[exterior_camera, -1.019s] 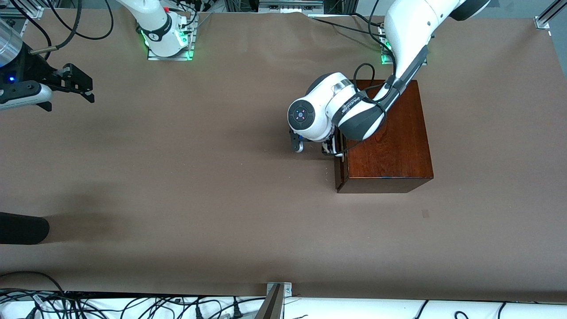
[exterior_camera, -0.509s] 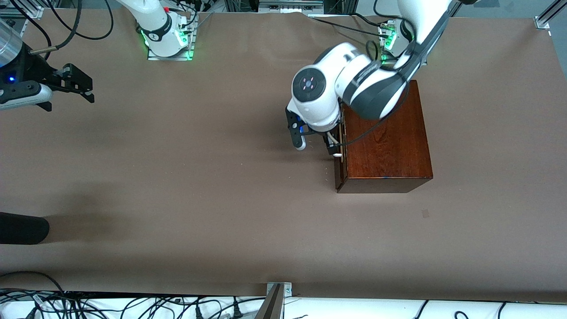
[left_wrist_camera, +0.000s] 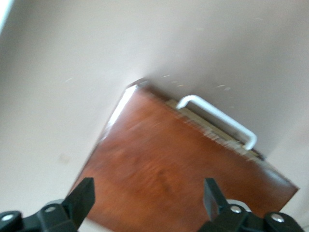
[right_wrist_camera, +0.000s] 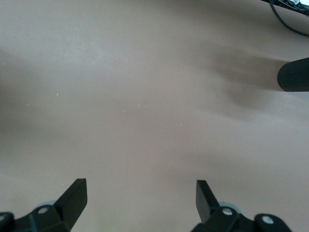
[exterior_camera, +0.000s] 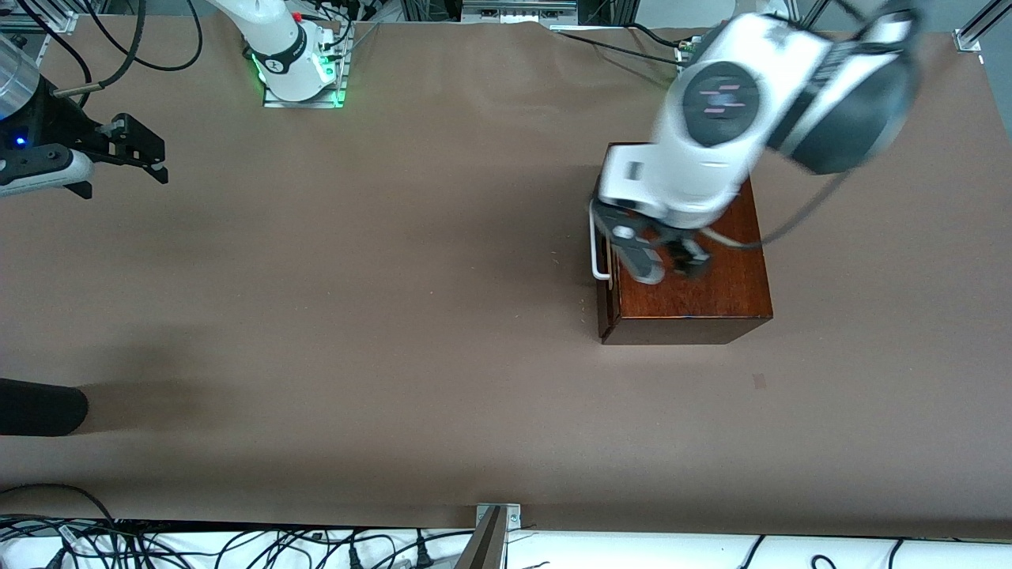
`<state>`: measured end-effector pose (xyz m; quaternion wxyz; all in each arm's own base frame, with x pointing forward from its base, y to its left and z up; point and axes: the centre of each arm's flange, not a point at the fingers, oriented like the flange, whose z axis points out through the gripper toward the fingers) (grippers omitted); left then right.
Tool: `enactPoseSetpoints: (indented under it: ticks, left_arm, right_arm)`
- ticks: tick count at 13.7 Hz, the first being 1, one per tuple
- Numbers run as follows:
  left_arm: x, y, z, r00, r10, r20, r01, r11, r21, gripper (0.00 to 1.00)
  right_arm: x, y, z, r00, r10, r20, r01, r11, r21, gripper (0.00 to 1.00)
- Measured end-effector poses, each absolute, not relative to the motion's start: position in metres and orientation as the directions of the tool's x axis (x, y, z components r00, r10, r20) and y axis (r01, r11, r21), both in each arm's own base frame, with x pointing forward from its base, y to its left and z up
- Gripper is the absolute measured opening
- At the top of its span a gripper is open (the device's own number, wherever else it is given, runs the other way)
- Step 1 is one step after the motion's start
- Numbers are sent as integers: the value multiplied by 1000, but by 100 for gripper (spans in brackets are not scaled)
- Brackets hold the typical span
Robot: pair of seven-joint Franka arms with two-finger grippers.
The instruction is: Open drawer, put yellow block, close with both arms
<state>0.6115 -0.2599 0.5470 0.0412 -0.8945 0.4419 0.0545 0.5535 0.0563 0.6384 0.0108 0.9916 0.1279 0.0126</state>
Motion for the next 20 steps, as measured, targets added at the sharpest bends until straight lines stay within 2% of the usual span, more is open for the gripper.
enactPoseSetpoints:
  ticks: [4,7,10,14,20]
  left_arm:
    - [620,-144,592,818,-570,-84,-573,-820,-16,100]
    - [606,-84,604,890,-453,-60,-454,-891,-17,100]
    - [590,-70,607,956,-292,20,-291,-956,-47,100]
    - [566,-58,606,995,-92,42,-90,-995,-46,100]
    - [559,-49,606,997,-59,40,-57,-997,-46,100]
  right_arm:
    - [554,56,638,967,254,22,253,-967,25,100]
    - [554,56,638,967,254,22,253,-967,25,100]
    - [554,56,638,967,254,22,253,-967,25,100]
    - [554,56,638,967,253,22,253,-967,25,100]
    - [554,56,638,967,254,22,253,-967,25,100]
